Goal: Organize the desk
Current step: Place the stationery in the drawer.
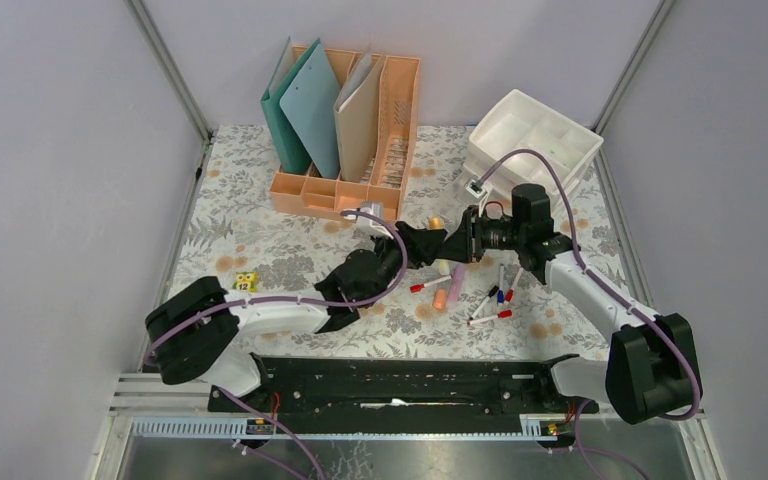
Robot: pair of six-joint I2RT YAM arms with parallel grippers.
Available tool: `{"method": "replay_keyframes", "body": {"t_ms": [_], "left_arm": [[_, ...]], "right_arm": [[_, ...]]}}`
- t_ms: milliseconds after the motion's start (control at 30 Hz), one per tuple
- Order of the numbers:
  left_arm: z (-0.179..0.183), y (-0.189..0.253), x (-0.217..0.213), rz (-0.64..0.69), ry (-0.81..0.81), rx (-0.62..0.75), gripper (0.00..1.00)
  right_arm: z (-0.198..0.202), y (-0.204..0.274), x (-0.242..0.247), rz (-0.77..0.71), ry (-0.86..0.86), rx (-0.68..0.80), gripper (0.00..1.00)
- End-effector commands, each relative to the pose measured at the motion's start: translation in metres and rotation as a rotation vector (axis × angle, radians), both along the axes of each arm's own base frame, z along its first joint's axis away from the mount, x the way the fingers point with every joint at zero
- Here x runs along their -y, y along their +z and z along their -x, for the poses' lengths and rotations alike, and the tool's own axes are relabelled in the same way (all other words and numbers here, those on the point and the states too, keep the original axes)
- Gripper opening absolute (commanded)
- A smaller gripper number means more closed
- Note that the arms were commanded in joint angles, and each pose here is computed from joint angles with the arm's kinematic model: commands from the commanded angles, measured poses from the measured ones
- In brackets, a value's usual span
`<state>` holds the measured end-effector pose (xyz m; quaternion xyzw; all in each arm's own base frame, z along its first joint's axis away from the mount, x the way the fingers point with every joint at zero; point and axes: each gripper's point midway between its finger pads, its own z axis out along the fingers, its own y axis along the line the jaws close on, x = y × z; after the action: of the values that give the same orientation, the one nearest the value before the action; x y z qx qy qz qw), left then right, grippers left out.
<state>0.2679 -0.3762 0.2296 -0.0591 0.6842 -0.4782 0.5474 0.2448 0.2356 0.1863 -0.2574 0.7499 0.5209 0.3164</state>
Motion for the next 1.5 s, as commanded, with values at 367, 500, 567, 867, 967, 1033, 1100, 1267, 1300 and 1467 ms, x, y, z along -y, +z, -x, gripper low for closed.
{"method": "replay_keyframes", "body": {"t_ms": [367,500,567,867,967,1033,1100,1267,1300,1467], "left_arm": [[0.025,0.002,-0.084,-0.324,0.005,0.139,0.99],[0.031,-0.023,-0.099,-0.385,-0.027,0.103,0.99],[0.037,-0.031,-0.100,-0.392,-0.052,0.095,0.99],[0.047,-0.049,-0.099,-0.393,-0.103,0.067,0.99],[0.048,-0.051,-0.097,-0.397,-0.114,0.067,0.99],[0.048,-0.051,-0.096,-0.406,-0.122,0.069,0.99],[0.047,-0.051,-0.094,-0.418,-0.130,0.078,0.99],[0.045,-0.051,-0.086,-0.471,-0.163,0.108,0.99],[0.044,-0.051,-0.083,-0.489,-0.173,0.115,0.99],[0.035,-0.059,-0.070,-0.591,-0.210,0.132,0.99]], "right_arm": [[-0.060,0.017,0.080,0.580,-0.229,0.501,0.01],[-0.086,0.025,0.121,0.793,-0.367,0.622,0.03],[-0.099,0.024,0.138,0.897,-0.410,0.649,0.04],[-0.145,0.003,0.182,1.199,-0.542,0.614,0.21],[-0.143,-0.010,0.179,1.192,-0.522,0.582,0.45],[-0.141,-0.012,0.180,1.195,-0.518,0.577,0.45],[-0.140,-0.010,0.180,1.191,-0.523,0.584,0.45],[-0.128,0.002,0.160,1.053,-0.499,0.563,0.77],[-0.121,0.006,0.154,1.017,-0.478,0.554,0.79],[-0.109,0.043,0.135,0.881,-0.452,0.599,0.82]]}}
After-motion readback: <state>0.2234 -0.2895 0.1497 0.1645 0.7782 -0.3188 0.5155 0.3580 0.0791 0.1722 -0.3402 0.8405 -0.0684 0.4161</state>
